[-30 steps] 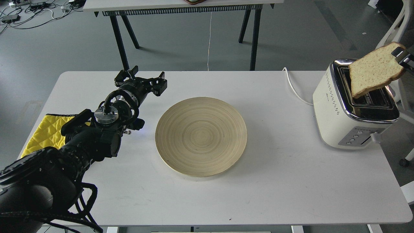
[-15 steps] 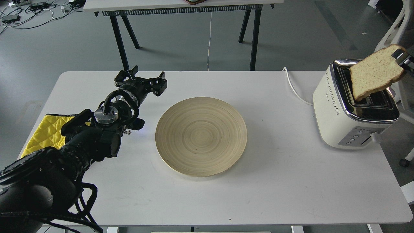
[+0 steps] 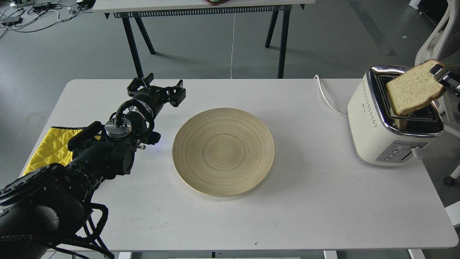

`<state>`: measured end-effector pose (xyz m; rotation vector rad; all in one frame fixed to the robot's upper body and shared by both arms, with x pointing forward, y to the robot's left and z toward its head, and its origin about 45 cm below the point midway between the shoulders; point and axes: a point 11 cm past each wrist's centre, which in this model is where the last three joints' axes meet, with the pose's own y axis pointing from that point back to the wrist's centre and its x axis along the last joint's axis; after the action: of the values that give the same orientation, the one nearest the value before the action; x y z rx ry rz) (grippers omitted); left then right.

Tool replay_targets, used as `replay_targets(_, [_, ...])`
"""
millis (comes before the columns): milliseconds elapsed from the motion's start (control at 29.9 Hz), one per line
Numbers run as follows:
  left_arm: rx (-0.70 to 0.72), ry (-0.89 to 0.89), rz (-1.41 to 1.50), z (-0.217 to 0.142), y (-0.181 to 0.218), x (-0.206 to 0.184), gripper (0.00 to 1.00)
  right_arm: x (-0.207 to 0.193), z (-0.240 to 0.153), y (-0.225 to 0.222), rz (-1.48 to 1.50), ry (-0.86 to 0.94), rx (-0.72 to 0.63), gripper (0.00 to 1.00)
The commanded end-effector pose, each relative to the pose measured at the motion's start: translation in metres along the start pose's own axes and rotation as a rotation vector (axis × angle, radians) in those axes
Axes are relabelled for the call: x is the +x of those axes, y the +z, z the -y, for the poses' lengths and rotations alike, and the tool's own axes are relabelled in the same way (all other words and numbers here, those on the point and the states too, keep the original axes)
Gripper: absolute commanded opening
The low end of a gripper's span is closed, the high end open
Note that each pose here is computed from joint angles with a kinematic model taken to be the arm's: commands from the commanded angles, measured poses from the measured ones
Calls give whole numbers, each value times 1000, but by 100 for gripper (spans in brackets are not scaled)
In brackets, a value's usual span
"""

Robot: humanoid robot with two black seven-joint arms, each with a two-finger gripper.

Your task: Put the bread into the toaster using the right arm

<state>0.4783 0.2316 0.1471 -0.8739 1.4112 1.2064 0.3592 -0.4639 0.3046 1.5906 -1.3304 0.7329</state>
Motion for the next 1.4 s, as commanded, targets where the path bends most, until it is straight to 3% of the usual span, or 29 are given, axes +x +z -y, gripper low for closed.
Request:
replay_targets(0, [0,0,0,0,0,0,100,-3,3,-3,0,-7,2,21])
replay_targets(67, [0,0,0,0,0,0,100,-7,6,-10,-1,-18,15,37])
replay_targets(334, [0,0,0,0,0,0,100,-6,9,-11,29,-7,-3,60])
replay_targets(569, [0,0,0,0,0,0,100,14,19,-50,139,66,88,96])
replay_targets(903, [0,0,0,0,0,0,100,8,42,-163,481,33,288,99])
replay_targets(1204, [0,0,0,0,0,0,100,-85,72,-240,837,-130,410,99])
replay_targets(1371, [0,0,0,0,0,0,100,-114,76,-255,993,-213,445,99])
